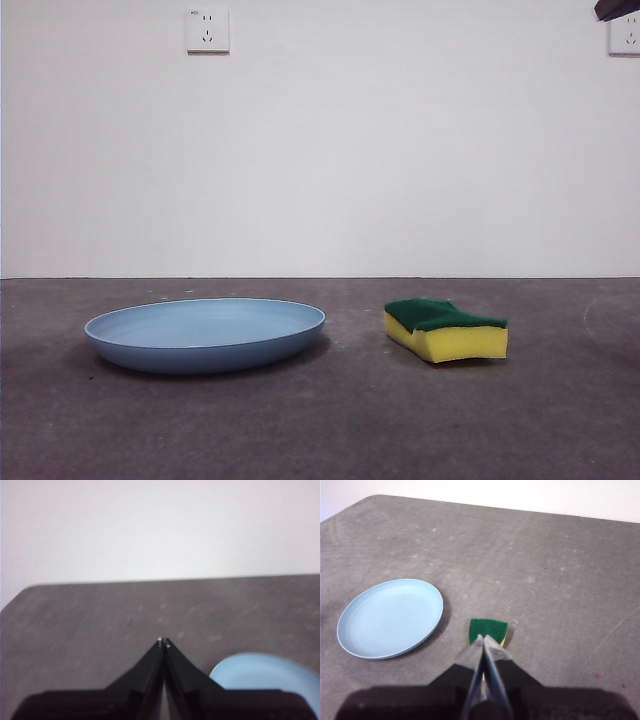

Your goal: Pick up the plate,pick up the cloth,clean the plate with the cloth

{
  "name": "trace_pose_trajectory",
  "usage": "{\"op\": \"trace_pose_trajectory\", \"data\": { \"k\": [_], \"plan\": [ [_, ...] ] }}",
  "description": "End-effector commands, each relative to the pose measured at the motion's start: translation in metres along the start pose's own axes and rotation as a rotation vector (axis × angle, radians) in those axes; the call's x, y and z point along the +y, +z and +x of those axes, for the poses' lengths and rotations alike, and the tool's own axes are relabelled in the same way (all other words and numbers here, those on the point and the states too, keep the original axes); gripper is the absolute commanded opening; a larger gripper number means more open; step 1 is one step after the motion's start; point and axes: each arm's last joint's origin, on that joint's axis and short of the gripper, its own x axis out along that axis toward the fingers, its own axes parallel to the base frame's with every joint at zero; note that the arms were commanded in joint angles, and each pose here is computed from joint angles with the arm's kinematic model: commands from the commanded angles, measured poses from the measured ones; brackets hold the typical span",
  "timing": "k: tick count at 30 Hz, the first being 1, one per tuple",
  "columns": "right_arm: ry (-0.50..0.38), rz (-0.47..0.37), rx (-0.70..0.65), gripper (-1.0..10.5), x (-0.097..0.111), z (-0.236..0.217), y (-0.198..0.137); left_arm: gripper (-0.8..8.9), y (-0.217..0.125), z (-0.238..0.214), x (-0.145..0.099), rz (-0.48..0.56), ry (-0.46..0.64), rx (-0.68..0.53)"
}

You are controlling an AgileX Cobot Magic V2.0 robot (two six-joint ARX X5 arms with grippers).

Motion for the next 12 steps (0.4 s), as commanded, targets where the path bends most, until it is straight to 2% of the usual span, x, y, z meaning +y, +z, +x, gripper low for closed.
{"op": "trace_pose_trajectory", "data": {
  "k": [1,7,12],
  "plan": [
    [0.001,0.004,-0.004,0.0,0.000,0.000,0.000,-0.03,-0.024,0.000,0.005,0.009,0.045,0.017],
    [0.001,0.004,-0.004,0.0,0.000,0.000,0.000,-0.03,-0.064,0.000,0.012,0.006,0.093,0.041],
    [0.001,0.004,-0.004,0.0,0.000,0.000,0.000,-0.03,-0.088,0.001,0.012,0.001,0.080,0.051]
  ]
}}
